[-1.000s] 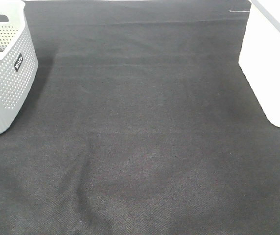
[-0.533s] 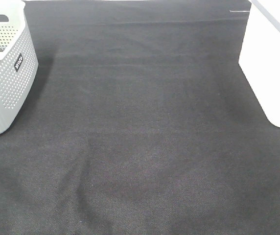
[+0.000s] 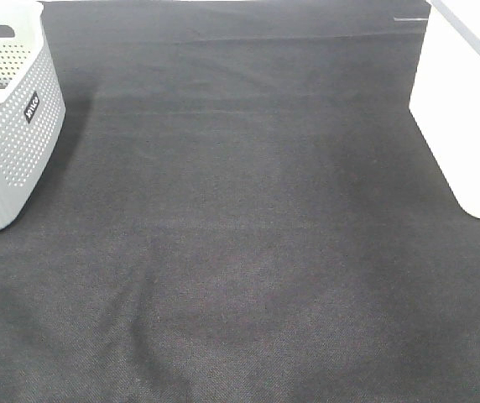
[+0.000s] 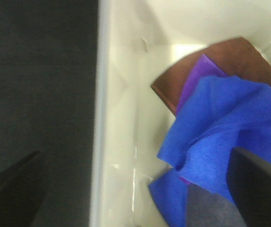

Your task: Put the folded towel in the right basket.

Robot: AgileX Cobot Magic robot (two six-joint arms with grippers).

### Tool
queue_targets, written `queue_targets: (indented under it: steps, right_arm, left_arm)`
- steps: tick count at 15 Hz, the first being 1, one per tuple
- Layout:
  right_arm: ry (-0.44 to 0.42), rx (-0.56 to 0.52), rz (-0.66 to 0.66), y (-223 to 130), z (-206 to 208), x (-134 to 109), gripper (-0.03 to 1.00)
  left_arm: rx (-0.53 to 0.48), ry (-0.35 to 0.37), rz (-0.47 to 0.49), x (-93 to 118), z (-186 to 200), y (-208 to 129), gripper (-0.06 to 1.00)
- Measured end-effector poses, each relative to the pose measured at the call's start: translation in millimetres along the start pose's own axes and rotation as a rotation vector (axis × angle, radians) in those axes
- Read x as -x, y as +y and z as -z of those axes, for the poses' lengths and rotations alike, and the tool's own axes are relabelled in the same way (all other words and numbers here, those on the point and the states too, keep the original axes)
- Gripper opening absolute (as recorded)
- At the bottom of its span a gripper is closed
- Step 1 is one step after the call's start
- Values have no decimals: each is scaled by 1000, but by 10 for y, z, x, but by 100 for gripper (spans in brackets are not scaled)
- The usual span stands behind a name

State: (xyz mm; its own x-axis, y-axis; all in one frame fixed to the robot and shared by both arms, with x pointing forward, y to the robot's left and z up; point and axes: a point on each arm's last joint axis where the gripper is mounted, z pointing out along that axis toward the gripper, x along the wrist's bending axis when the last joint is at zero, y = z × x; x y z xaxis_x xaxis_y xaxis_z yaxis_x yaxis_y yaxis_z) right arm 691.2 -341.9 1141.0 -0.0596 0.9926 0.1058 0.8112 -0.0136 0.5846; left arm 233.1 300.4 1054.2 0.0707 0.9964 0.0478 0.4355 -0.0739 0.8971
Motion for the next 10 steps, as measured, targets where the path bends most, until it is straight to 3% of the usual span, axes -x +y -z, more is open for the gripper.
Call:
queue_targets:
  steps: [1,2,5,10]
  right_arm:
    - [5,21,24,23,113,-181,98]
    - [5,21,24,23,113,-181,98]
    - [55,98,90,32,528,-641,98]
    - [114,42,125,-600,1142,-1025,98]
  left_arm:
    - [0,0,0,0,0,0,92]
    - [0,0,0,0,0,0,92]
    - [0,0,0,0,0,0,92]
    - [0,-1,0,1,0,0,92]
